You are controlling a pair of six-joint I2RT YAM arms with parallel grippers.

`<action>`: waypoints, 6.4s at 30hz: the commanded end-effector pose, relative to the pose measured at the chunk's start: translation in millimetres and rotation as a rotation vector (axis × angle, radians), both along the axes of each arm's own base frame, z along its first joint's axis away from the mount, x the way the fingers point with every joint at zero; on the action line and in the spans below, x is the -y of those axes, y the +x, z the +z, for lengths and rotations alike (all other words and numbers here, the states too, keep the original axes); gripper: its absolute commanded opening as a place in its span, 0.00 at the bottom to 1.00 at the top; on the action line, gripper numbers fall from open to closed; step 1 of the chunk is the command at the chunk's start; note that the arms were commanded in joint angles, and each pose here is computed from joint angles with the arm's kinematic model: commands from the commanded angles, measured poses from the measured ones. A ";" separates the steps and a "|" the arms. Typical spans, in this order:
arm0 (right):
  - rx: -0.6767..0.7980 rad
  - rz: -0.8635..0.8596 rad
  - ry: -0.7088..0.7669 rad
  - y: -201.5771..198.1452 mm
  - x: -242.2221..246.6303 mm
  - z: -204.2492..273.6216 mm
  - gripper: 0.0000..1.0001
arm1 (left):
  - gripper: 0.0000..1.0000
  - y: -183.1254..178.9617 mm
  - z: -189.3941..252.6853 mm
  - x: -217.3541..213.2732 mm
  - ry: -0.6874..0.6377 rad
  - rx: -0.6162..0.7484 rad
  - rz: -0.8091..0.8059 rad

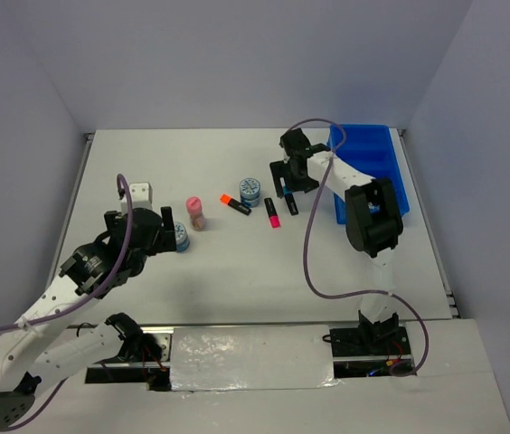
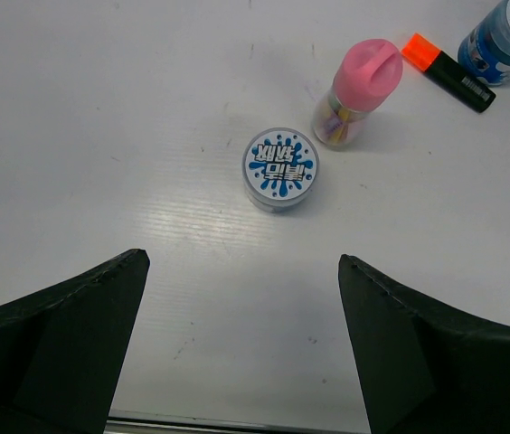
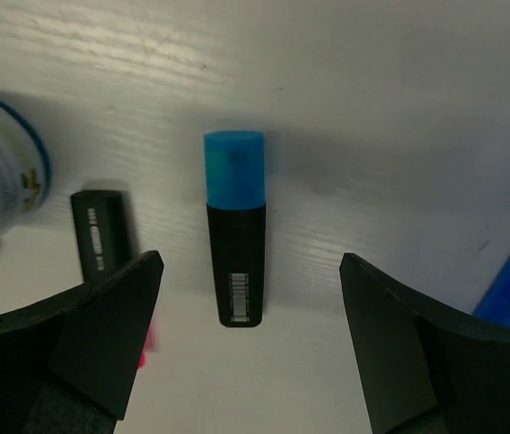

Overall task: Sort the stationery into containers
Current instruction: Pick up the stationery from the center of the board, then place the stationery in the storage box, then pick up the stationery from the center of the board, then place the stationery in the storage box, then pick up the stationery from the center of the board.

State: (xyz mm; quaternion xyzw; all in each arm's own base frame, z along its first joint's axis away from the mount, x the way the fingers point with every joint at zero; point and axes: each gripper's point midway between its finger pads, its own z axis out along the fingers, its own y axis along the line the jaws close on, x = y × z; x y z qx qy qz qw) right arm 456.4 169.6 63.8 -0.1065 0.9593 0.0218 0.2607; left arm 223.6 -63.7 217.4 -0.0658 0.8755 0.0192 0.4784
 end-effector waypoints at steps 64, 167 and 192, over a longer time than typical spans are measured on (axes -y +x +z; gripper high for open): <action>0.451 -1.405 0.568 -3.7 256.5 87.0 0.00 | 0.99 5.4 10.7 22.3 -0.040 0.026 -0.128; 0.491 -1.520 0.863 12.2 237.3 83.6 0.04 | 0.99 7.3 14.8 9.8 -0.047 0.045 -0.076; 0.625 -0.630 0.899 39.9 133.2 207.9 0.70 | 0.99 7.1 19.3 -0.3 -0.042 0.062 -0.015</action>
